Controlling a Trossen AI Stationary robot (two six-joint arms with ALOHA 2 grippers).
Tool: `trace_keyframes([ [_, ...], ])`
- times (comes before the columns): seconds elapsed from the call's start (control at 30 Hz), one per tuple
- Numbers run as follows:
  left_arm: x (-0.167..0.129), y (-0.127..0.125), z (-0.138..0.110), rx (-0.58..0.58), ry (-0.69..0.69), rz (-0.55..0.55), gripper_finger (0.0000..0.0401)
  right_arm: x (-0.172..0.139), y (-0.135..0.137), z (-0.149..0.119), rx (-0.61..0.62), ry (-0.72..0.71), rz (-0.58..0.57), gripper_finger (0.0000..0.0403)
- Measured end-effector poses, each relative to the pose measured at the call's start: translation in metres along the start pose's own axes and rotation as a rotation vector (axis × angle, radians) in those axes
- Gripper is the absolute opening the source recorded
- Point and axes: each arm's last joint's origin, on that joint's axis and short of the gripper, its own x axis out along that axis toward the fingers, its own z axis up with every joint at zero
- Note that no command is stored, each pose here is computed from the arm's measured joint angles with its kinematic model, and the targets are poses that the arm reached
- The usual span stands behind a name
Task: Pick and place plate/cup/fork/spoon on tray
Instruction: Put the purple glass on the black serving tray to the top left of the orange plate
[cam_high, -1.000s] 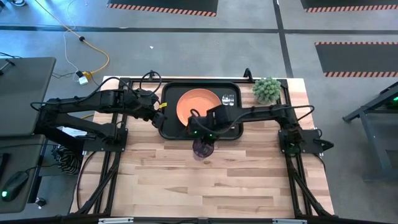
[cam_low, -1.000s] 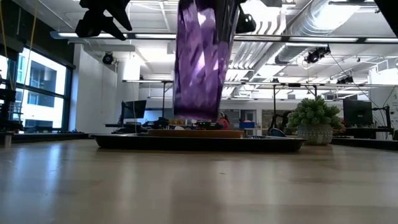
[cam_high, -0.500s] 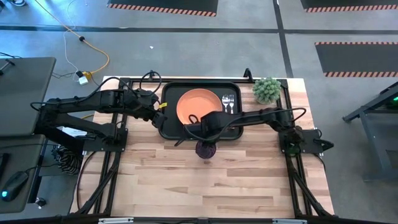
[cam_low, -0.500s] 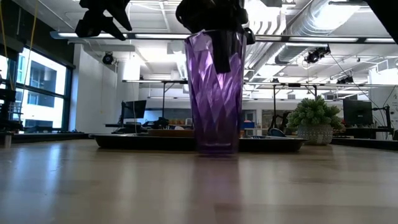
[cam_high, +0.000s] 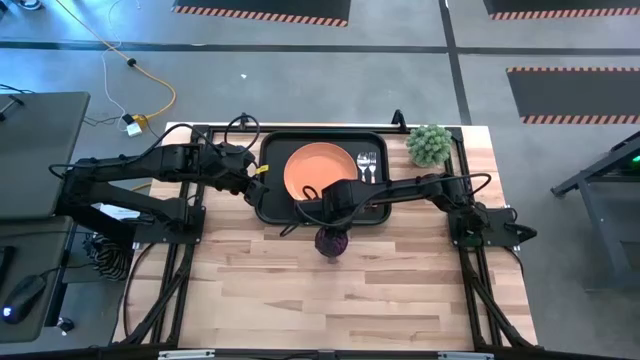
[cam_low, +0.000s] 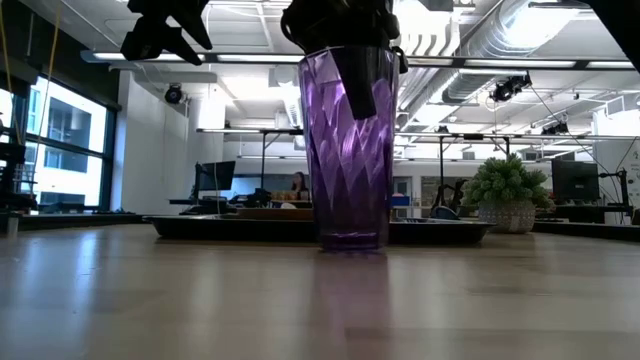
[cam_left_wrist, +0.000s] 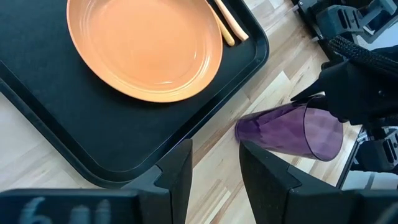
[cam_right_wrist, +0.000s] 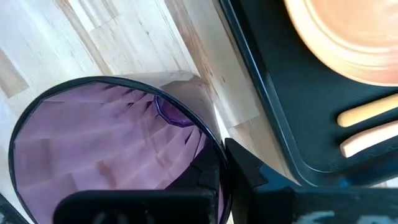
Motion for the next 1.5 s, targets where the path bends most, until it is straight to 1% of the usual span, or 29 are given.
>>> trace_keyframes([
  [0.63,0.0,0.0,0.0,0.001,0.0,0.0,0.0122,0.0,-0.0002,0.0001,0.002,-0.004,-0.006,0.0],
  [0.87,0.0,0.0,0.0,0.001,0.0,0.0,0.0122,0.0,0.0001,-0.0003,0.015,0.006,0.007,0.0],
  [1.0,0.0,0.0,0.0,0.001,0.0,0.0,0.0122,0.0,-0.0021,0.0005,0.026,0.03,0.034,0.0],
  [1.5,0.0,0.0,0.0,0.001,0.0,0.0,0.0122,-0.0001,-0.0028,0.001,0.039,0.025,0.028,0.0001],
])
